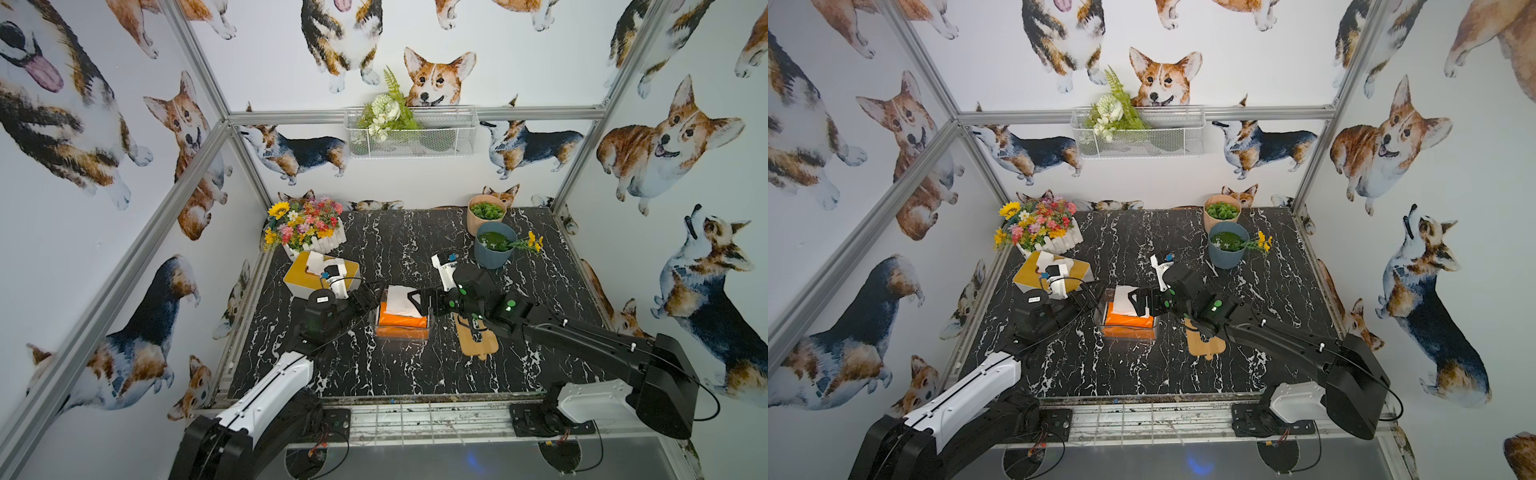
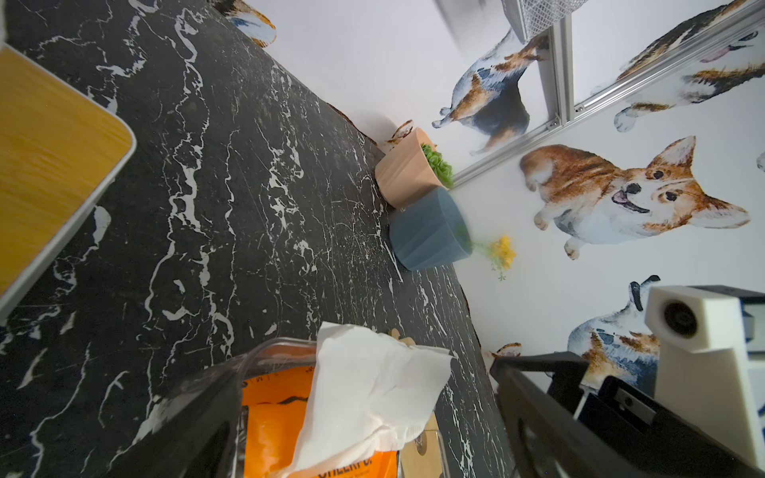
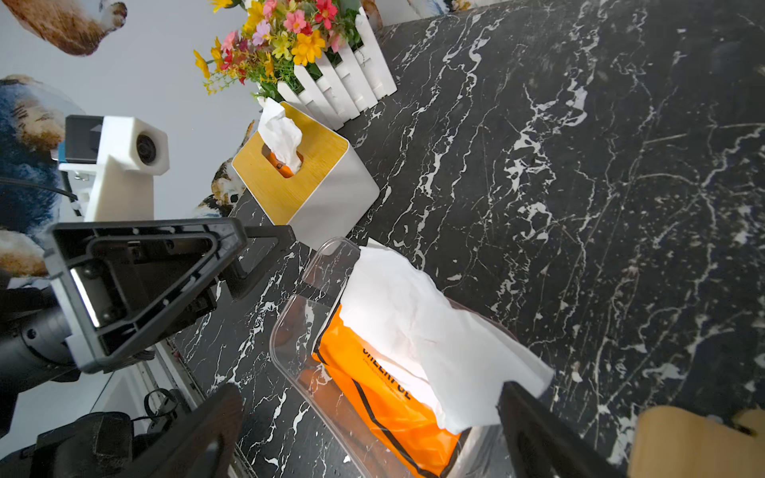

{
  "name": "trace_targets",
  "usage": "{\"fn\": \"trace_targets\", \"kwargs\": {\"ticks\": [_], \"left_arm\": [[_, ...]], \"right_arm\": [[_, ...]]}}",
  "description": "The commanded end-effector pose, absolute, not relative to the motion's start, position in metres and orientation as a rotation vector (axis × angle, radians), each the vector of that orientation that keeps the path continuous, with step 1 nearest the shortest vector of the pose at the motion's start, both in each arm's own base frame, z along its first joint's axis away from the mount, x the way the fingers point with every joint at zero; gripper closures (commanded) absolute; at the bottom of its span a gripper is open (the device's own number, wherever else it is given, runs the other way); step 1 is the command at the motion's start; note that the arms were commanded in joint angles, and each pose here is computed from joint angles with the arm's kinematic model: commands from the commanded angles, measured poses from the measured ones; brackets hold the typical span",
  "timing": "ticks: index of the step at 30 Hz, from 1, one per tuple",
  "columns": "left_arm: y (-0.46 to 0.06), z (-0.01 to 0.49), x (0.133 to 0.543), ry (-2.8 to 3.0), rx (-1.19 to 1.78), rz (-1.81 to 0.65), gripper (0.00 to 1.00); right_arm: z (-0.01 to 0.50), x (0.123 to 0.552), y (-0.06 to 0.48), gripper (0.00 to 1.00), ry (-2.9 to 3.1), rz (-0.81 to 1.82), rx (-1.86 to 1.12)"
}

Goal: Put the tissue paper into the tissue box
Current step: Place the paper towel in the tissue box, then pull the paper towel from the tissue box.

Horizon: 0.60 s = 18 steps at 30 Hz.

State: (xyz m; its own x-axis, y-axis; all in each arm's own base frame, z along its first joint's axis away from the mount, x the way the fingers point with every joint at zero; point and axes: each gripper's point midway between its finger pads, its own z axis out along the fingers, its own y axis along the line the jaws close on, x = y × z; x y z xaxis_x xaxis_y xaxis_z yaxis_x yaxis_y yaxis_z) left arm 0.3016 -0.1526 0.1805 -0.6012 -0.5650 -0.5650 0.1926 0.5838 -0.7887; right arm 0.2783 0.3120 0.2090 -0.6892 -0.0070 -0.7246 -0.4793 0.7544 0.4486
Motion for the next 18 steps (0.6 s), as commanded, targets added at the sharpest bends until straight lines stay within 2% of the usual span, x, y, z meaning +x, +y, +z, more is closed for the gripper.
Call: {"fn": "trace_targets", "kwargs": {"ticks": [1,11,18], "left_arm": [[-0.152,0.186,0.302,1.934,-0.273,-1.097,0.0],[-0.137,0.195,0.3,1.908,-0.263,-1.039,0.0],[-0.132,0.195,0.3,1.903,-0.269,-1.031,0.0]], "right_arm": [[0.205,0.275,0.334,0.0,2.223,0.847,-0.577],[0.18,0.32,0.325,0.0,2.286,0.776,-0.701],[0.15,0.325,0.33,0.02,2.319,0.66,-0.967]]}}
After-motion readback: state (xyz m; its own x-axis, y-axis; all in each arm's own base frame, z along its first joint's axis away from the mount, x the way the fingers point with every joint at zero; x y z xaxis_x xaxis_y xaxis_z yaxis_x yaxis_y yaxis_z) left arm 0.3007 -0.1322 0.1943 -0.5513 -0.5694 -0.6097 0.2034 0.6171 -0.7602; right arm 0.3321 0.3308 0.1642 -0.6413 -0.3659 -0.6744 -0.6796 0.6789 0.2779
